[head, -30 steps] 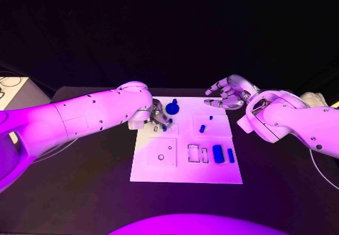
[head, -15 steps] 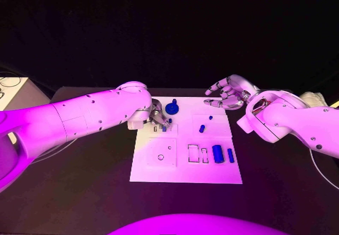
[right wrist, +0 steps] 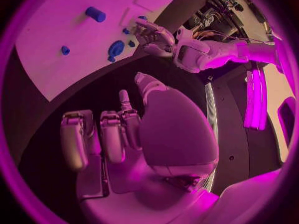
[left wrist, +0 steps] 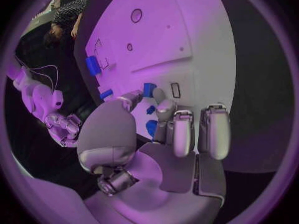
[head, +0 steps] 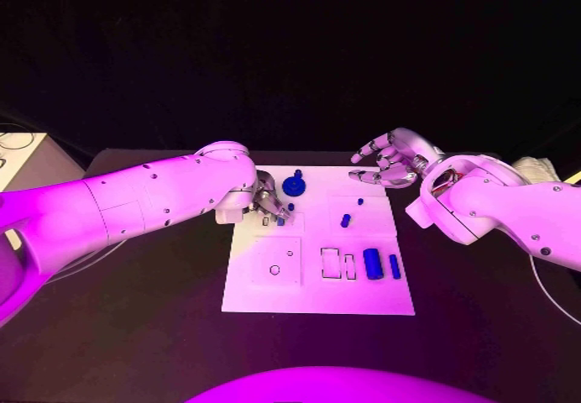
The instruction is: Assemble the parts on the task board
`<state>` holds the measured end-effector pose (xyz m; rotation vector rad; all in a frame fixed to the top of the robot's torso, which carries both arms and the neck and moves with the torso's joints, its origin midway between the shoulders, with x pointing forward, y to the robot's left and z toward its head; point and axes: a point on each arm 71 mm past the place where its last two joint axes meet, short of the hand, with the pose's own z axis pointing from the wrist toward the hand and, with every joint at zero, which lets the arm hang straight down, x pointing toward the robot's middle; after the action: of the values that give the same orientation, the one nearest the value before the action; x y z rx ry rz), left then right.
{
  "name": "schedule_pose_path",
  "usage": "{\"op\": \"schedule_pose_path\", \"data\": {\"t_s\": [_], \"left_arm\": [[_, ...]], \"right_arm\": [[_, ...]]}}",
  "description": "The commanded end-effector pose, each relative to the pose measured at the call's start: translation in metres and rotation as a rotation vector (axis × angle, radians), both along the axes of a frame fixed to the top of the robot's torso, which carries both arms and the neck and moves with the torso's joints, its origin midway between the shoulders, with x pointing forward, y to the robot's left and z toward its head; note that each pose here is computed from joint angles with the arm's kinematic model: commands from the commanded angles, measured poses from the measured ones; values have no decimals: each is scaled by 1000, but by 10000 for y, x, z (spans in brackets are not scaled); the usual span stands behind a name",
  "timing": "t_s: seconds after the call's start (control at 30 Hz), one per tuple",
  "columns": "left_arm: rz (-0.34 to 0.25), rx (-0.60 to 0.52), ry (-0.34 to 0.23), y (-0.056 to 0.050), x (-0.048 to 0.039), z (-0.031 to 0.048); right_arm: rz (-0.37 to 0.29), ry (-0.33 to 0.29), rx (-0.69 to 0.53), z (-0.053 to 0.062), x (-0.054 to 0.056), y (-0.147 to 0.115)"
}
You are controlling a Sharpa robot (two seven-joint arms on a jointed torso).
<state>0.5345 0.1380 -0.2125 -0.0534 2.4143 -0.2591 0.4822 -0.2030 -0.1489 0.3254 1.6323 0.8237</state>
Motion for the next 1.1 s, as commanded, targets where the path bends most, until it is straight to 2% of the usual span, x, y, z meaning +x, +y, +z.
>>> {"op": "schedule_pose_path", "data": {"t_s": [0.03,0.2,0.5,0.7,0.93,1.1], "left_arm": [[9,34,13,57,-37,-80],[24,14,-7,104,-53,-48],[70,-80,-70,165,-88,87],[101,-149,-107,215,-155,166],[122,-171,-120,312,-248,179],[135,-197,-135,332,-307,168]], "right_arm": [[18,-1,-4,-4,-8,13],[17,-1,-4,-8,-8,8],[11,-1,-5,-12,-3,-14],[9,0,-7,-21,-1,-27],[1,2,-8,-29,-2,-62],[-2,4,-9,-37,-3,-75]]}}
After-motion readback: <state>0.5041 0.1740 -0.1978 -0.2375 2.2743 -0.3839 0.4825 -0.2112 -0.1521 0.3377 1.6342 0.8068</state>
